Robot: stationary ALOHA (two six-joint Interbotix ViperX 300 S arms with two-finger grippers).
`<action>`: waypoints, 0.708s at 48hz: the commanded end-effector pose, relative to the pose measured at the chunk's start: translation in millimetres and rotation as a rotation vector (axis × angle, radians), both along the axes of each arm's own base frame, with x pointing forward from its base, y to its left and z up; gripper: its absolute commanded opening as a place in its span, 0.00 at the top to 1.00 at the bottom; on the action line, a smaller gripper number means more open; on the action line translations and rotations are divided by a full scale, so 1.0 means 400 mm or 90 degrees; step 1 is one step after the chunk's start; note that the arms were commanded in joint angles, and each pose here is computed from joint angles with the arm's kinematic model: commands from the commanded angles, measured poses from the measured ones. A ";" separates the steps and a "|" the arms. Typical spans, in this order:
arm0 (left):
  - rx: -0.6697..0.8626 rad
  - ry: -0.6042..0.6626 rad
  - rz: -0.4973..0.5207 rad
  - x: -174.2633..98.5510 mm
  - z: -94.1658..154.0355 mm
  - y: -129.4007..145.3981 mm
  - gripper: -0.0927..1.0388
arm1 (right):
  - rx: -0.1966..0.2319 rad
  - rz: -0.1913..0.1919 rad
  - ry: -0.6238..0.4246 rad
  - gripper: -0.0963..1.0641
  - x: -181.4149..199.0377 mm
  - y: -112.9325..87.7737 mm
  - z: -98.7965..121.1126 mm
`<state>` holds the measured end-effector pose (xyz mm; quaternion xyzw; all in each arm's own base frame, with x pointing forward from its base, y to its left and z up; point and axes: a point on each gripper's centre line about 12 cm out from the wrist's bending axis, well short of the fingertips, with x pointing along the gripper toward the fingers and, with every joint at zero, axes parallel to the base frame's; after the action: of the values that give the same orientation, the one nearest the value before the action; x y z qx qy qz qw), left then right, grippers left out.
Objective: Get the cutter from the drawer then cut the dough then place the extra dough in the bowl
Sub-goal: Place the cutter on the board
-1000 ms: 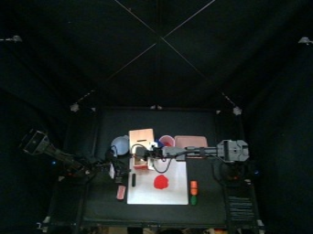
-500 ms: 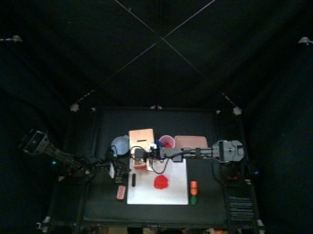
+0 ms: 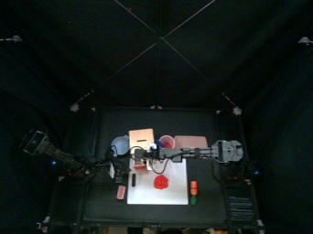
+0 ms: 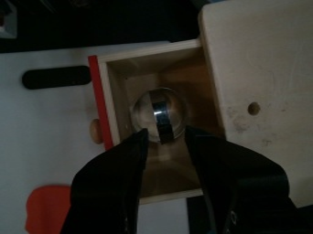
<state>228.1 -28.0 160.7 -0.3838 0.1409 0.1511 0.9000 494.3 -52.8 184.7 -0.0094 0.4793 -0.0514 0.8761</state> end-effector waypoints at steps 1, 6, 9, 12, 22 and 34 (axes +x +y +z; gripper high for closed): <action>0.000 -0.010 0.002 0.006 0.010 0.000 0.15 | -0.004 0.000 -0.029 0.26 0.014 -0.003 0.039; 0.000 -0.011 0.003 0.007 0.011 0.001 0.15 | -0.005 0.002 -0.020 0.26 0.022 -0.003 0.023; 0.000 -0.011 0.004 0.007 0.011 0.002 0.15 | -0.006 0.002 -0.017 0.26 0.025 -0.004 0.019; -0.001 -0.010 0.005 0.006 0.010 0.003 0.15 | -0.007 0.004 -0.019 0.28 0.028 -0.004 0.021; -0.001 -0.010 0.007 0.006 0.010 0.005 0.15 | -0.008 0.005 -0.021 0.39 0.029 -0.004 0.023; -0.002 -0.011 0.007 0.007 0.011 0.004 0.15 | -0.011 0.010 -0.039 0.47 0.029 0.005 0.061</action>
<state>228.3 -25.9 160.7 -0.3859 0.1389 0.1555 0.8987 503.4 -51.2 172.8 -0.0164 0.4876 -0.0478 0.8716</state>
